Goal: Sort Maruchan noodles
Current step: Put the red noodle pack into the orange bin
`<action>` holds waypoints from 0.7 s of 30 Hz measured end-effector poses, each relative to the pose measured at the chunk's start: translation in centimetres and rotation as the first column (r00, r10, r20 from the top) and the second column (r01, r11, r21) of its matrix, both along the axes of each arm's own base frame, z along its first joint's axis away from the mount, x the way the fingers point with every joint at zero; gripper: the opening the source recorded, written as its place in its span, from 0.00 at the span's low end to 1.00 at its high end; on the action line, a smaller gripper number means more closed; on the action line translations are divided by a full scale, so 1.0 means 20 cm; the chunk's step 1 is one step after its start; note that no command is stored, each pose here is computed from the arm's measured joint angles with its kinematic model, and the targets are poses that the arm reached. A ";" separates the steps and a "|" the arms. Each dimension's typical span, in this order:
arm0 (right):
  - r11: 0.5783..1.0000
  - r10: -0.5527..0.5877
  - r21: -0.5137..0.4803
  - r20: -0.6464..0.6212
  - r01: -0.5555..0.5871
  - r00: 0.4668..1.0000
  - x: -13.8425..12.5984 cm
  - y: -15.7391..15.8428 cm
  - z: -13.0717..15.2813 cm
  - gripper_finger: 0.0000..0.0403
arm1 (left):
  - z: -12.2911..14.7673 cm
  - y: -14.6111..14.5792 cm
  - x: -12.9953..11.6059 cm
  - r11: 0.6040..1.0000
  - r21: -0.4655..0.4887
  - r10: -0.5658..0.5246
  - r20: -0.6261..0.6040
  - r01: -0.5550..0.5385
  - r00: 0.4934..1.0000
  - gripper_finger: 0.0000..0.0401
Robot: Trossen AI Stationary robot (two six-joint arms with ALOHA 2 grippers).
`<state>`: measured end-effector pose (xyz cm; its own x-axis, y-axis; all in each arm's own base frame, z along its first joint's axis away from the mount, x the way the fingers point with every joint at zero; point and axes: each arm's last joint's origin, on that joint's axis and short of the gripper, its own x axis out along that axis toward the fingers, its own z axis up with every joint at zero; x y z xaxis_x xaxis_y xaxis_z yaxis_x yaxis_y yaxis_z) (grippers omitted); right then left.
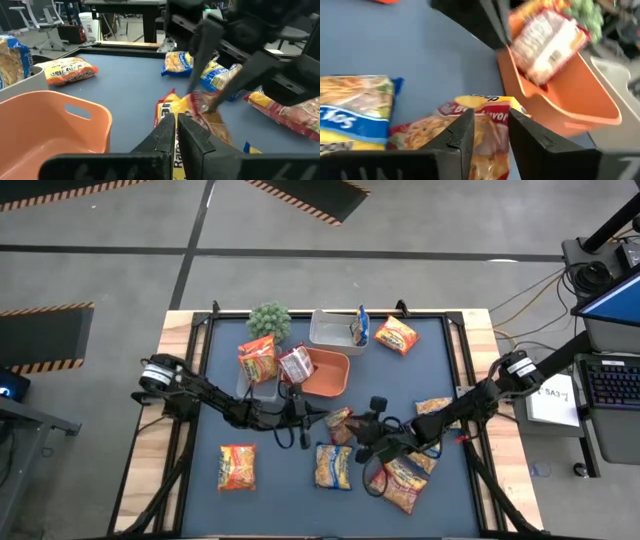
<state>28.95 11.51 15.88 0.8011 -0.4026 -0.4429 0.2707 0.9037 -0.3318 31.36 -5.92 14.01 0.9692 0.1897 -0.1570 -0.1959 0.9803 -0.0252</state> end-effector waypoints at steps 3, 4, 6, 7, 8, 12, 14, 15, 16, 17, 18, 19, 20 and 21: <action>0.999 -0.036 0.032 -0.021 0.037 0.999 -0.03 -0.02 0.02 0.28 | 0.04 0.00 -0.02 1.000 0.005 -0.002 -0.020 0.002 1.000 0.00; 0.998 -0.044 0.043 -0.023 0.045 0.999 -0.05 -0.03 0.04 0.27 | 0.06 0.00 -0.02 1.000 0.007 -0.002 -0.028 0.002 1.000 0.00; 0.997 -0.051 0.057 -0.016 0.052 0.999 -0.07 -0.04 0.08 0.27 | 0.08 0.00 -0.04 1.000 0.011 -0.003 -0.047 0.004 0.999 0.00; 0.996 -0.054 0.064 -0.011 0.054 0.998 -0.08 -0.04 0.11 0.27 | 0.09 0.01 -0.04 1.000 0.013 -0.003 -0.056 0.004 0.998 0.00; 0.995 -0.059 0.077 0.001 0.059 0.998 -0.09 -0.05 0.13 0.26 | 0.10 0.01 -0.05 1.000 0.014 -0.003 -0.063 0.004 0.998 0.00; 0.984 -0.033 0.175 0.022 0.028 0.999 -0.13 -0.09 0.23 0.22 | 0.10 0.01 -0.06 1.000 -0.011 -0.002 -0.085 0.001 0.996 0.00; 0.974 0.004 0.226 0.021 -0.009 1.000 -0.13 -0.10 0.24 0.16 | 0.09 0.00 -0.06 0.999 -0.044 -0.021 -0.100 0.017 0.995 0.00; 0.972 0.010 0.235 0.016 -0.013 1.000 -0.13 -0.11 0.23 0.13 | 0.08 0.00 -0.06 0.998 -0.064 -0.034 -0.102 0.027 0.994 0.00; 0.971 0.011 0.237 0.012 -0.013 1.000 -0.13 -0.11 0.23 0.10 | 0.08 0.00 -0.06 0.996 -0.082 -0.044 -0.105 0.036 0.993 0.00; 0.972 0.008 0.234 0.005 -0.009 1.000 -0.12 -0.12 0.21 0.07 | 0.07 -0.01 -0.06 0.994 -0.098 -0.047 -0.109 0.036 0.993 0.00; 0.973 0.005 0.231 -0.001 -0.005 1.000 -0.11 -0.12 0.20 0.04 | 0.07 -0.01 -0.06 0.993 -0.116 -0.045 -0.110 0.032 0.993 0.00; 0.974 0.006 0.227 -0.006 -0.005 1.000 -0.11 -0.12 0.17 0.03 | 0.07 -0.01 -0.06 0.991 -0.131 -0.042 -0.109 0.028 0.993 0.00; 0.975 0.005 0.223 -0.011 -0.003 1.000 -0.10 -0.12 0.14 0.03 | 0.07 -0.01 -0.06 0.989 -0.148 -0.040 -0.108 0.024 0.993 0.00; 0.976 0.006 0.218 -0.016 -0.002 1.000 -0.08 -0.12 0.12 0.03 | 0.07 -0.01 -0.06 0.986 -0.166 -0.037 -0.105 0.020 0.994 0.00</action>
<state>27.30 9.17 18.20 0.7941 -0.2918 -0.5331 0.2633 0.9558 -0.1309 30.14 -6.14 15.43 0.9497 0.1254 -0.2868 -0.1783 0.9698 -0.1665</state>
